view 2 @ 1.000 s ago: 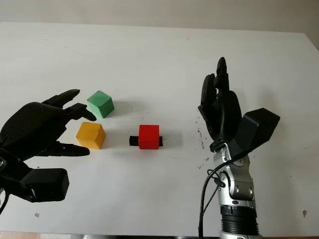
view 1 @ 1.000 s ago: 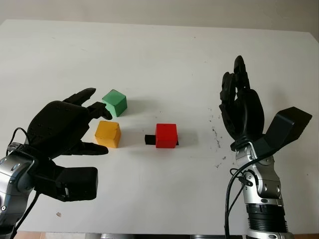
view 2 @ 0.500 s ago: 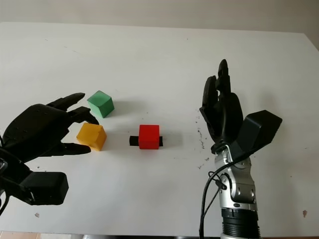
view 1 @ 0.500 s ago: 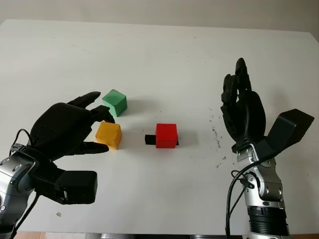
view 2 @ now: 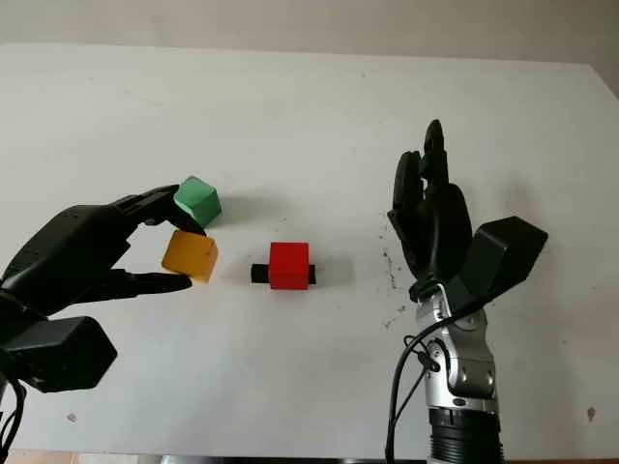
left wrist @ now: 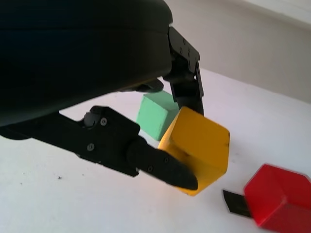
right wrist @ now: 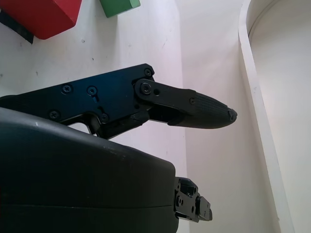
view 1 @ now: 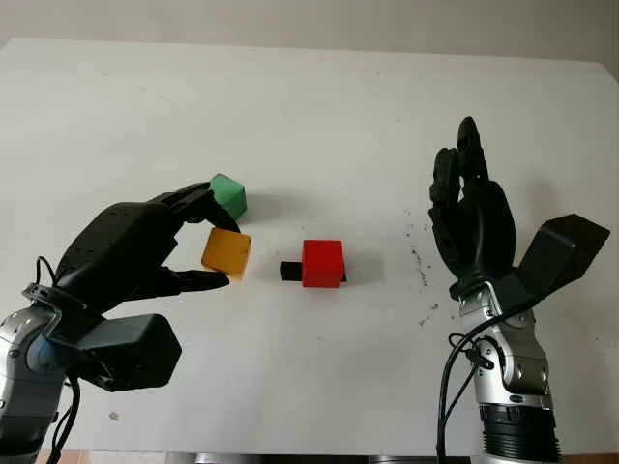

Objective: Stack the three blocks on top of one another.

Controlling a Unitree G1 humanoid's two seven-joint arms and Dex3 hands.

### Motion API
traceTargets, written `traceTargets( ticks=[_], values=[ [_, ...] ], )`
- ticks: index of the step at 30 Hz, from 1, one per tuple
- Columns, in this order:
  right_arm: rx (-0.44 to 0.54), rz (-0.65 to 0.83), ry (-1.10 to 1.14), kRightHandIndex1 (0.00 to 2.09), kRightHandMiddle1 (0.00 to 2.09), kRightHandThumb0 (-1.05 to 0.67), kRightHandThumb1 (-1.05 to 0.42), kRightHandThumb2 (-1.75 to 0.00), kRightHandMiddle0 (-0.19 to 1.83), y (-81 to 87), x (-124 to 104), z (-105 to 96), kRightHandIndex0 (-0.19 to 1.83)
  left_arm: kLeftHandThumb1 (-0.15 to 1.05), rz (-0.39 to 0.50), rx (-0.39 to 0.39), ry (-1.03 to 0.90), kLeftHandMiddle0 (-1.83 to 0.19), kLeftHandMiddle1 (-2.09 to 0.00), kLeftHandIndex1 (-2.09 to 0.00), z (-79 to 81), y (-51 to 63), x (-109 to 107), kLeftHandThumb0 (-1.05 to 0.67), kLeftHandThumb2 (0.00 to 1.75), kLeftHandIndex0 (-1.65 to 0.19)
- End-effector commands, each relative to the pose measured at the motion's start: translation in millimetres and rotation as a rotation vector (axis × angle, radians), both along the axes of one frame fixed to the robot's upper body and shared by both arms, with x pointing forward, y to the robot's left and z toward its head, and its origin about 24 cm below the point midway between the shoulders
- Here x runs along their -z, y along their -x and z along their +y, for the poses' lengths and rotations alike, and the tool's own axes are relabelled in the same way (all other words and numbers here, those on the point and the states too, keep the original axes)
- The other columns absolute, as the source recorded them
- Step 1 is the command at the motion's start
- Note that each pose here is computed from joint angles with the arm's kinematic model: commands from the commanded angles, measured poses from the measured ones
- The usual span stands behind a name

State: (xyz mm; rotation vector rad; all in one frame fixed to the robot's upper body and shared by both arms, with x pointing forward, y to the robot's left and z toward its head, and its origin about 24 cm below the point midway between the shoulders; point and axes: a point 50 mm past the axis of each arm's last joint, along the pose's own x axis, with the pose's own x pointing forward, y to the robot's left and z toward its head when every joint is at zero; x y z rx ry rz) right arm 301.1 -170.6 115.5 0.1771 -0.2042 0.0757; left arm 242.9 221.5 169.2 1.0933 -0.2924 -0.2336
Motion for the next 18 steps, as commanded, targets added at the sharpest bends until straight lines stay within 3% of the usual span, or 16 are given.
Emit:
traceTargets(
  ticks=[1, 9, 15, 18],
  values=[
    [0.002, -0.009, 0.006, 0.0, 0.0, -0.62, -1.05, -0.59, -0.19, 2.6, -1.9, -1.8, -0.19, 1.03, -0.015, 0.009, 0.036, -0.27, -0.05, -1.34, 0.1, 4.4, -10.1, -0.4, 0.06, -0.32],
    [-0.006, -0.009, 0.005, 0.0, 0.0, -0.6, -1.05, -0.57, -0.19, 2.1, -1.3, 1.0, -0.19, 1.01, -0.016, 0.041, 0.07, -0.28, -0.05, -1.31, -2.2, 6.9, -32.2, -0.39, 0.05, -0.35],
    [-0.012, 0.006, -0.001, 0.0, 0.0, -0.6, -1.05, -0.56, -0.19, 1.3, 0.9, 3.9, -0.19, 1.0, -0.004, 0.101, 0.188, -0.29, -0.06, -1.26, -7.6, 1.5, -38.6, -0.37, 0.05, -0.37],
    [-0.009, 0.01, 0.014, 0.0, 0.0, -0.6, -1.05, -0.55, -0.19, 0.5, 2.3, 4.5, -0.19, 0.99, 0.053, 0.143, 0.238, -0.3, -0.06, -1.16, -15.4, -4.6, -38.7, -0.37, 0.05, -0.41]
  ],
)
